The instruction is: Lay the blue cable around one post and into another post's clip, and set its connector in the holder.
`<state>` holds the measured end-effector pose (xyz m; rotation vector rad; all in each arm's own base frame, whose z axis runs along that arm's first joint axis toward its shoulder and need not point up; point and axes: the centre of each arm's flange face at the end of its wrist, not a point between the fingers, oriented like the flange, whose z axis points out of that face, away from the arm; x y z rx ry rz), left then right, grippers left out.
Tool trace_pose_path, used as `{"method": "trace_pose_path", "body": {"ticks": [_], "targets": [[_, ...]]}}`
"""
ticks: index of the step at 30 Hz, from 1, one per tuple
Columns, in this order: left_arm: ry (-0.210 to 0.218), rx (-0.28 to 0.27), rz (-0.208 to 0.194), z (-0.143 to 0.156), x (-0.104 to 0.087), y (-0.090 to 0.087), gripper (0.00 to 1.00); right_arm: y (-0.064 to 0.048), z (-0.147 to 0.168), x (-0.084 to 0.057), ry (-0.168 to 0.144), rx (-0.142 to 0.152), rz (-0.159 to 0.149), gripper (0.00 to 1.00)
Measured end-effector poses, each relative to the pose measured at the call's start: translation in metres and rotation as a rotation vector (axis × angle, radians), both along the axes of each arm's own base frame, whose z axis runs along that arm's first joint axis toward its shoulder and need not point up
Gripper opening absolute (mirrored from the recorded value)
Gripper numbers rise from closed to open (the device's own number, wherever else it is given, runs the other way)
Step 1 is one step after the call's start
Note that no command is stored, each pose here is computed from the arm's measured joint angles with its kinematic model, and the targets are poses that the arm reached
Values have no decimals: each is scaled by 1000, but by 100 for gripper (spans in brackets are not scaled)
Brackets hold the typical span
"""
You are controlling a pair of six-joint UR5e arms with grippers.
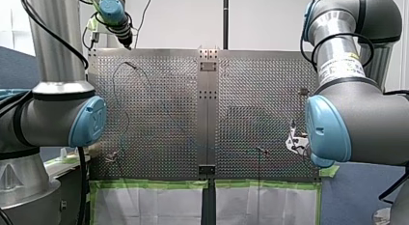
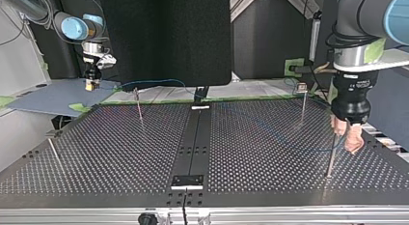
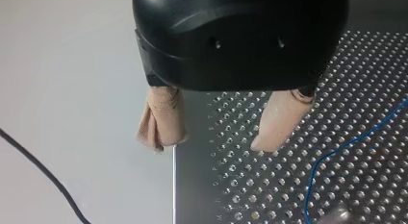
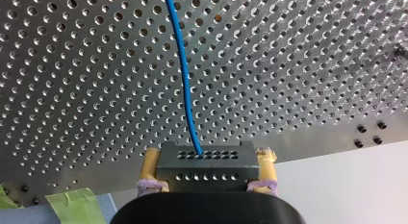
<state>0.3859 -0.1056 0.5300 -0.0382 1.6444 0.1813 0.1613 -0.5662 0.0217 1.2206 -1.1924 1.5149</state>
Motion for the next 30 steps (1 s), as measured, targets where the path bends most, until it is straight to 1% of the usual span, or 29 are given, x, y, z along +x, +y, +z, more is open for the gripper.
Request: {"method": "trace_pose_path", "body": {"ticks": [5,8,11,20,30], "targets": [[15,50,-1,-4,-1,0,100,0,0,0,1,0,0,0],[27,74,10,-8,-4,1,100,0,0,0,1,0,0,0],[30,86,18,-9,-7,2,100,0,0,0,1,0,0,0],[30,86,21,-10,-10,1,100,0,0,0,5,1,0,0],[41,85,19,-16,-11,1,100,0,0,0,7,2,0,0]]}}
